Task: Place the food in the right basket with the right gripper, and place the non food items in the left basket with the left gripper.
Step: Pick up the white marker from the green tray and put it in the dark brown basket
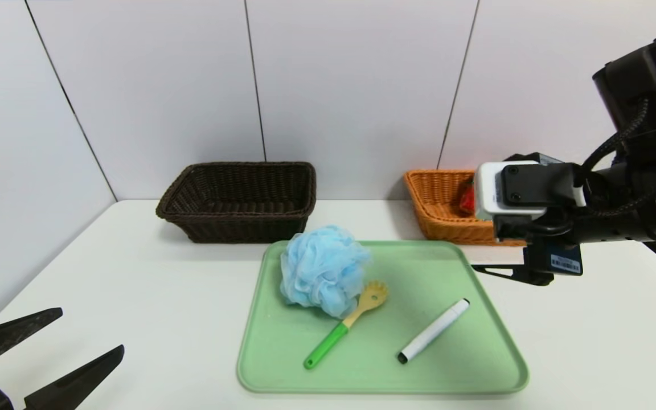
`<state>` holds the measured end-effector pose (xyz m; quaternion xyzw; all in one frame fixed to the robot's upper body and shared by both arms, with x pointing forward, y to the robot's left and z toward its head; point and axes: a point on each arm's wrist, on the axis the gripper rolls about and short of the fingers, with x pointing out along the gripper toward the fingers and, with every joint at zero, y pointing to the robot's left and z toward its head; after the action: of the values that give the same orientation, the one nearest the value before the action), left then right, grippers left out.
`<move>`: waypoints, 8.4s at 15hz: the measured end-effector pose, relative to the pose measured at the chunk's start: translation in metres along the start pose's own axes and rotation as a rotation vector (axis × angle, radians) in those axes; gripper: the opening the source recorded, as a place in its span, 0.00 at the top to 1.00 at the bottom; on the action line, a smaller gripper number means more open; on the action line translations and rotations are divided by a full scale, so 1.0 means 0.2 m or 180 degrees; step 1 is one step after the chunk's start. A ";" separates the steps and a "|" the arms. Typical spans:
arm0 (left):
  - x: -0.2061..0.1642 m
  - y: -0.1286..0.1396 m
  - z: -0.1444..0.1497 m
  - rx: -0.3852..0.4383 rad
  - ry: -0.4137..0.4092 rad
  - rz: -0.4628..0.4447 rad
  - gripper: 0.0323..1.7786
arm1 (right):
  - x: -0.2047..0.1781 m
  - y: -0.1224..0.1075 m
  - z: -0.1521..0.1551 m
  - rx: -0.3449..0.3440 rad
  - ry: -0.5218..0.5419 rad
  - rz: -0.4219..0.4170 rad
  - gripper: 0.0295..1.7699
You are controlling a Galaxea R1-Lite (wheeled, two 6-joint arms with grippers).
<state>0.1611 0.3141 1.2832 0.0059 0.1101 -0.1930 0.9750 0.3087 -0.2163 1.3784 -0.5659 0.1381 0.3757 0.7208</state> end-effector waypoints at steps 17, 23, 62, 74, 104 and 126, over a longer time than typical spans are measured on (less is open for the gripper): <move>0.00 0.00 0.01 -0.0001 -0.0013 -0.0053 0.05 | 0.19 0.10 -0.03 -0.0288 0.0211 0.1619 0.04; 0.00 0.00 0.01 -0.0001 -0.0003 -0.0051 0.05 | 0.46 0.09 -0.01 -0.0299 0.0260 0.1881 0.04; 0.02 -0.01 -0.05 -0.0006 0.0148 -0.0148 0.05 | 0.62 0.07 -0.03 -0.0324 0.0259 0.1841 0.91; 0.01 -0.01 -0.04 0.0045 0.0113 -0.0122 0.05 | 0.34 -0.35 0.33 0.0329 -0.1045 -0.0794 0.91; 0.01 -0.01 -0.09 0.0029 0.0203 -0.0129 0.05 | 1.19 -0.14 0.82 0.2681 -0.1486 -0.1292 0.91; 0.02 -0.01 -0.10 0.0024 0.0258 -0.0127 0.05 | 1.13 -0.21 0.75 0.2515 -0.1439 -0.1441 0.20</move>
<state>0.1594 0.3123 1.2624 0.0152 0.1489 -0.2125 0.9656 0.4580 0.0064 1.3152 -0.1703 -0.0159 0.2423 0.9550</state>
